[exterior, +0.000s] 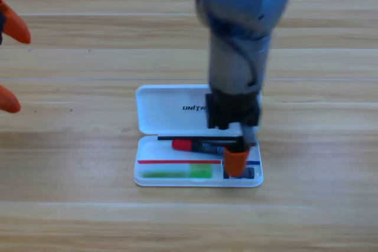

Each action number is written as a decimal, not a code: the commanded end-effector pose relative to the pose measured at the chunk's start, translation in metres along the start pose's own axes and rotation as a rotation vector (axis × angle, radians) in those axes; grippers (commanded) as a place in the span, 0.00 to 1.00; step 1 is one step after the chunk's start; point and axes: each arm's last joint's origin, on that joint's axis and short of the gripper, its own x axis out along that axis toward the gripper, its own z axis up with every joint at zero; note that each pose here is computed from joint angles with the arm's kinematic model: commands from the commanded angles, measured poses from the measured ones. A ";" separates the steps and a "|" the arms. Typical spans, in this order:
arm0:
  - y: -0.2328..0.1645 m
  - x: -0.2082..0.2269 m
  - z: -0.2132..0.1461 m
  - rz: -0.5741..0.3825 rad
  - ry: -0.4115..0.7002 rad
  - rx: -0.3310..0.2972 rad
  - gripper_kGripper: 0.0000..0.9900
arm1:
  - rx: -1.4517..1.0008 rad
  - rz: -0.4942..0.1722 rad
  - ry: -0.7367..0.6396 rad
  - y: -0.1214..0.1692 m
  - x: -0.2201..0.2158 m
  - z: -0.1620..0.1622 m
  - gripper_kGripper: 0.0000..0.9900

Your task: Clean up eraser and pencils

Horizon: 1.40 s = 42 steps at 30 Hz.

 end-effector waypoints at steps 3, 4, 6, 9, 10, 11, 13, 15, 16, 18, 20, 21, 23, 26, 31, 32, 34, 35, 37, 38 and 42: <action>0.001 0.000 -0.004 0.030 -0.013 -0.035 1.00 | -0.008 -0.051 -0.320 0.092 -0.155 -0.064 0.94; 0.003 0.002 -0.003 0.040 -0.012 -0.039 1.00 | 0.013 -0.048 -0.354 0.094 -0.165 -0.073 0.94; 0.010 0.008 -0.003 0.057 -0.011 -0.056 1.00 | 0.052 -0.028 -0.422 0.096 -0.178 -0.089 0.95; 0.025 0.024 -0.003 0.076 -0.016 -0.087 1.00 | 0.091 -0.001 -0.483 0.098 -0.187 -0.098 0.95; 0.030 0.030 -0.004 0.085 -0.022 -0.099 1.00 | 0.100 0.004 -0.494 0.099 -0.188 -0.099 0.95; 0.036 0.037 -0.005 0.097 -0.028 -0.110 1.00 | 0.104 0.008 -0.501 0.099 -0.186 -0.098 0.95; 0.050 0.051 -0.006 0.107 -0.047 -0.138 0.99 | 0.107 0.017 -0.514 0.098 -0.182 -0.096 0.95; 0.064 0.065 -0.010 0.119 -0.065 -0.168 0.97 | 0.117 0.027 -0.531 0.097 -0.179 -0.095 0.95; 0.071 0.071 -0.011 0.126 -0.072 -0.180 0.96 | 0.119 0.035 -0.543 0.098 -0.177 -0.095 0.95; 0.084 0.085 -0.016 0.134 -0.084 -0.213 0.93 | 0.124 0.018 -0.573 0.102 -0.175 -0.099 0.95; 0.096 0.099 -0.019 0.136 -0.092 -0.236 0.90 | 0.134 -0.007 -0.610 0.107 -0.177 -0.104 0.95; 0.100 0.105 -0.022 0.139 -0.096 -0.245 0.89 | 0.136 -0.014 -0.626 0.111 -0.179 -0.108 0.96; 0.109 0.117 -0.025 0.129 -0.102 -0.259 0.84 | 0.136 -0.025 -0.641 0.117 -0.182 -0.115 0.96; 0.116 0.128 -0.028 0.126 -0.107 -0.256 0.75 | 0.130 -0.044 -0.663 0.125 -0.186 -0.124 0.96; 0.121 0.139 -0.026 0.122 -0.126 -0.204 0.45 | 0.127 -0.051 -0.675 0.133 -0.189 -0.132 0.96; 0.121 0.143 -0.026 0.116 -0.132 -0.187 0.35 | 0.128 -0.052 -0.677 0.134 -0.189 -0.134 0.96; 0.123 0.149 -0.025 0.112 -0.144 -0.160 0.18 | 0.124 -0.060 -0.690 0.136 -0.186 -0.136 0.96; 0.123 0.151 -0.024 0.111 -0.151 -0.153 0.09 | 0.123 -0.061 -0.691 0.136 -0.184 -0.136 0.96; 0.124 0.155 -0.024 0.111 -0.158 -0.152 0.00 | 0.126 -0.057 -0.686 0.135 -0.180 -0.135 0.96; 0.124 0.157 -0.025 0.112 -0.159 -0.151 0.00 | 0.126 -0.054 -0.685 0.134 -0.178 -0.134 0.96; 0.122 0.162 -0.023 0.104 -0.178 -0.150 0.00 | 0.130 -0.051 -0.683 0.134 -0.177 -0.134 0.97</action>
